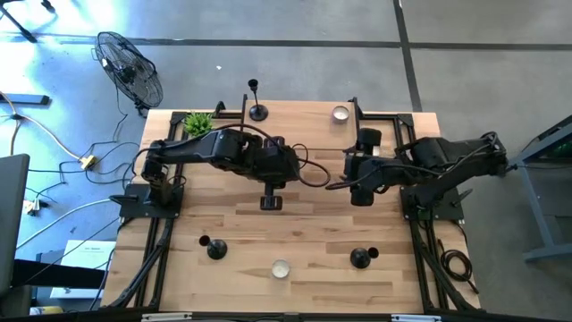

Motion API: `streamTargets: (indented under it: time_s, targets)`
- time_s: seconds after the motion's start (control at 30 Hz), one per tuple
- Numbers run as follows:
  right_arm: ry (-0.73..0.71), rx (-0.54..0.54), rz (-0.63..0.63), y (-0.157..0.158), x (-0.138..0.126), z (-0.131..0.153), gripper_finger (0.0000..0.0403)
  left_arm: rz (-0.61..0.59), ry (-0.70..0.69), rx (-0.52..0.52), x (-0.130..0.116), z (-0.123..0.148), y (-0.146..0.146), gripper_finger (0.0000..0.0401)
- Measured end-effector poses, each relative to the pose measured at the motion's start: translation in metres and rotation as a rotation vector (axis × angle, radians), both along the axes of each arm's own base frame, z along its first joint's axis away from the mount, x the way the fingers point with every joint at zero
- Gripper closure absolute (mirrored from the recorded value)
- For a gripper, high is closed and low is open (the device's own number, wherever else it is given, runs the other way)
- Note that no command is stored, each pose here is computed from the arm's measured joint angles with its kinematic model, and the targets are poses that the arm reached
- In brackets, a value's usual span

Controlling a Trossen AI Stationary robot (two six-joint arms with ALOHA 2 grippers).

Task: Pick & Place candle stick holders
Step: Put the right candle holder on the shelf

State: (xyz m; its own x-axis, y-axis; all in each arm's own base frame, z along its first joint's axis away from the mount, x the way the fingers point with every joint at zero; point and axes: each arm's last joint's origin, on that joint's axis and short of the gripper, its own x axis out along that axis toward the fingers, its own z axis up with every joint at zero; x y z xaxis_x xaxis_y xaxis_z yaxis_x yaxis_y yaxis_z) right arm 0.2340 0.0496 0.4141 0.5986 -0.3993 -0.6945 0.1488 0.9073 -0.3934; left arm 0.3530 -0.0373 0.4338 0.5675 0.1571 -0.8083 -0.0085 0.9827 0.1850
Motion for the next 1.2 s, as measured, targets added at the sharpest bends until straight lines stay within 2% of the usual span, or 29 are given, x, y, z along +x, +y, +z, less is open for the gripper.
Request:
streamTargets:
  time_s: [0.23, 0.37, 0.57, 0.7, 0.83, 0.9, 1.2]
  targets:
    - [-0.027, 0.059, -0.065, 0.0, -0.001, -0.001, 0.0092, 0.001, 0.04, 0.003, -0.003, -0.002, 0.0, 0.0389]
    - [-0.026, 0.126, -0.109, 0.0, -0.003, -0.002, 0.0092, -0.008, 0.044, 0.089, -0.003, -0.002, 0.002, 0.0389]
    - [-0.001, 0.226, -0.18, 0.0, -0.007, -0.006, 0.0092, -0.109, 0.062, 0.17, -0.003, -0.001, 0.002, 0.0389]
    - [-0.016, 0.271, -0.216, 0.001, -0.007, -0.006, 0.0092, -0.063, 0.037, 0.213, -0.001, 0.0, 0.004, 0.0389]
    - [-0.016, 0.282, -0.216, 0.001, -0.007, -0.006, 0.0092, 0.041, 0.027, 0.357, -0.001, 0.003, 0.009, 0.0389]
    - [-0.024, 0.294, -0.23, 0.001, -0.007, -0.006, 0.0092, 0.038, 0.046, 0.408, -0.002, 0.003, 0.01, 0.0389]
    - [-0.038, 0.286, -0.247, 0.001, -0.007, -0.006, 0.0092, -0.007, 0.073, 0.508, -0.002, 0.004, 0.008, 0.0389]
